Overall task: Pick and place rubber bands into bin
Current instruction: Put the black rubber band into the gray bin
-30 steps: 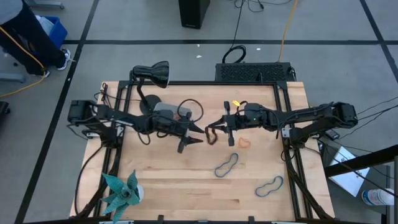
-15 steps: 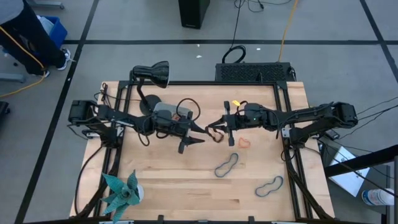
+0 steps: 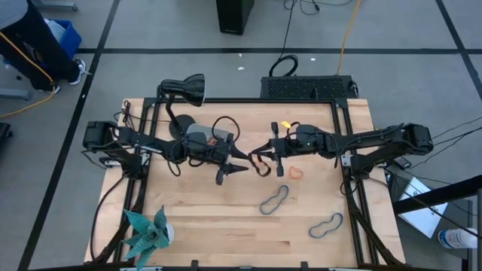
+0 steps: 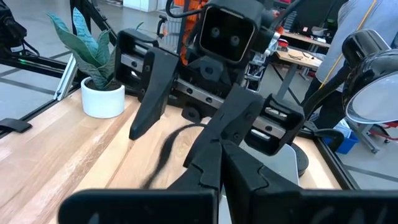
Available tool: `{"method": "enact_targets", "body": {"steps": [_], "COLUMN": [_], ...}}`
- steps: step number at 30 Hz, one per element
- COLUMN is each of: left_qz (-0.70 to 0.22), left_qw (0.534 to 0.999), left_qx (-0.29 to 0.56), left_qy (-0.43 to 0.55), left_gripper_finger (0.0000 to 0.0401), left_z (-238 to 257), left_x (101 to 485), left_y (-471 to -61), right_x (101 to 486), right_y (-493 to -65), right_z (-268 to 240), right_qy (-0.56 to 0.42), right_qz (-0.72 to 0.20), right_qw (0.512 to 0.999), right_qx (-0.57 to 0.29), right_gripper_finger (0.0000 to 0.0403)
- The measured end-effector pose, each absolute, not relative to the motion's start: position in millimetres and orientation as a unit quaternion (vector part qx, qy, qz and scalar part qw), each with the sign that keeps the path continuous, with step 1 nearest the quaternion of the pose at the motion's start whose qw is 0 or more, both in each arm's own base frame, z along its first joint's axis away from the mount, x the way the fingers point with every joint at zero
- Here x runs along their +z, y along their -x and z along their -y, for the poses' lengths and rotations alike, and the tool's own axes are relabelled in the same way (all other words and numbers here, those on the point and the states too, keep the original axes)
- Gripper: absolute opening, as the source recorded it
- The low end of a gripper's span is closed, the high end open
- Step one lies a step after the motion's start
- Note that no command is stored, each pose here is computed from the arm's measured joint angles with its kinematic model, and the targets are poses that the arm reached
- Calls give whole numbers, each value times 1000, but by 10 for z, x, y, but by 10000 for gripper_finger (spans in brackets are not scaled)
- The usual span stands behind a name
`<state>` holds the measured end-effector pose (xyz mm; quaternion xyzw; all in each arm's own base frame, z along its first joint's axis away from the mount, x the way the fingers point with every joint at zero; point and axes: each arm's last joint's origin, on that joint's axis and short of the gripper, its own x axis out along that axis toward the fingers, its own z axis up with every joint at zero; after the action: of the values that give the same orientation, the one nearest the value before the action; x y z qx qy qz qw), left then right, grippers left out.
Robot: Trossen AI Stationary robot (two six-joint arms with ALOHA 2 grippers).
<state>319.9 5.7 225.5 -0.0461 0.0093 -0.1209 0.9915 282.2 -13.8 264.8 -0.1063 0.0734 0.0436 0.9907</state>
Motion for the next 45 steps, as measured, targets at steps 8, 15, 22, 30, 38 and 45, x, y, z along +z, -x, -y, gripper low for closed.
{"method": "enact_targets", "body": {"steps": [8,15,22,30,38,45], "left_qz": [-11,-20,-31,-32,-36,-40], "left_qw": [991,991,991,993,992,992], "left_qx": [-110,-108,-108,-106,-106,-106], "left_qy": [72,72,70,51,54,57], "left_gripper_finger": [186,176,92,10,9,8], "left_z": [-61,-57,-58,-70,-70,-70], "left_x": [2256,2238,2216,2209,2202,2195], "left_y": [-3200,-3200,-3200,-3199,-3199,-3198], "right_x": [2533,2461,2481,2475,2482,2483], "right_y": [-2924,-2984,-2970,-2969,-2970,-2970], "right_z": [148,153,153,153,153,153], "right_qy": [112,120,121,119,119,119], "right_qz": [-78,-80,-78,-81,-77,-77], "right_qw": [990,989,989,989,989,989], "right_qx": [44,44,43,43,43,42], "right_gripper_finger": [0,0,0,0,18,60]}}
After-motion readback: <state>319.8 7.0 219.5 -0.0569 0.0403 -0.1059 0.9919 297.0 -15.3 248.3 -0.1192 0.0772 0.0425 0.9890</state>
